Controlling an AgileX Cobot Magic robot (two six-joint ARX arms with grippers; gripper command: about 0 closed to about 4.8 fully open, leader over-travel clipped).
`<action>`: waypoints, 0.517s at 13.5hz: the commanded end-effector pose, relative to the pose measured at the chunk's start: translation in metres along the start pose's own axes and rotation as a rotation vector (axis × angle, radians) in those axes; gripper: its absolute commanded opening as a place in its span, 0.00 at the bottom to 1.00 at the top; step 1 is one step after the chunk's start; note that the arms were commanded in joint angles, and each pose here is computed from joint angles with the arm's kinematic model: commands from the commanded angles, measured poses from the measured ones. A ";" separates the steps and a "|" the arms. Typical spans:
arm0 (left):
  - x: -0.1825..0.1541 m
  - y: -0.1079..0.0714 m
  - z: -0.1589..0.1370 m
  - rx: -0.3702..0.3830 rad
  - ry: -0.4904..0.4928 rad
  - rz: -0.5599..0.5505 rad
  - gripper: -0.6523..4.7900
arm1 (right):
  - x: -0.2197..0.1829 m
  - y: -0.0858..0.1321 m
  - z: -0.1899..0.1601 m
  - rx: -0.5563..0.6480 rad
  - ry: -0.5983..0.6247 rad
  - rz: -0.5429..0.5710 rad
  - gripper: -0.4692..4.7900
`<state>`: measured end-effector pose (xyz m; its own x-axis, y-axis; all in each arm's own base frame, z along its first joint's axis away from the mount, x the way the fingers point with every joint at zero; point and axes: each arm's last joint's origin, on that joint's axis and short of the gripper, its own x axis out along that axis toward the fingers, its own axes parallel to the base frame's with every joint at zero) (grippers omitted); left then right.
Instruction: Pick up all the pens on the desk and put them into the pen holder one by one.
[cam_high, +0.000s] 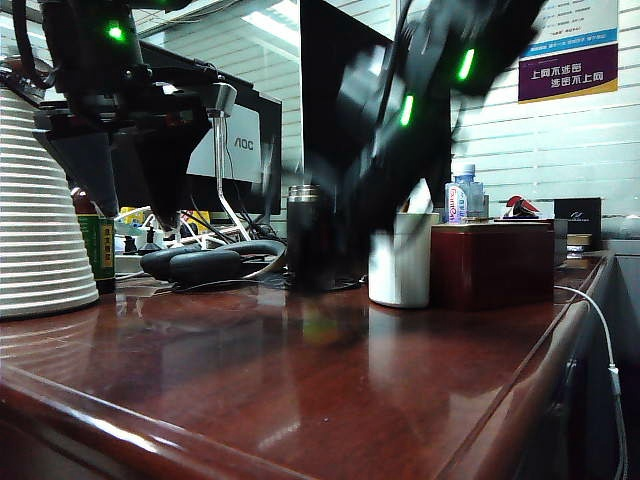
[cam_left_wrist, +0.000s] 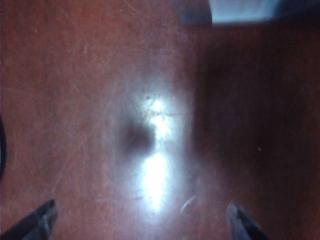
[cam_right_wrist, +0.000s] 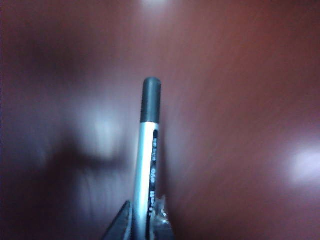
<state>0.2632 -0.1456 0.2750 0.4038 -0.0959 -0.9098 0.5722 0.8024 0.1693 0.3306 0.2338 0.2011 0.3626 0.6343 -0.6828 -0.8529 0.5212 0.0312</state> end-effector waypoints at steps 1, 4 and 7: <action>-0.003 0.000 0.010 -0.012 -0.114 -0.048 1.00 | -0.085 -0.002 0.056 -0.024 -0.383 -0.114 0.09; -0.008 -0.001 0.028 -0.026 -0.324 -0.182 1.00 | -0.160 -0.010 0.063 -0.025 -0.591 -0.239 0.09; -0.019 -0.002 0.051 -0.002 -0.610 -0.324 1.00 | -0.180 -0.027 0.032 0.076 -0.781 -0.317 0.09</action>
<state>0.2881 -0.1715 0.3015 0.5258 -0.5750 -0.6269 0.6989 0.7121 -0.0669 0.2980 0.1293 0.3514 0.7487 0.6618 -0.0382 -0.6628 0.7463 -0.0608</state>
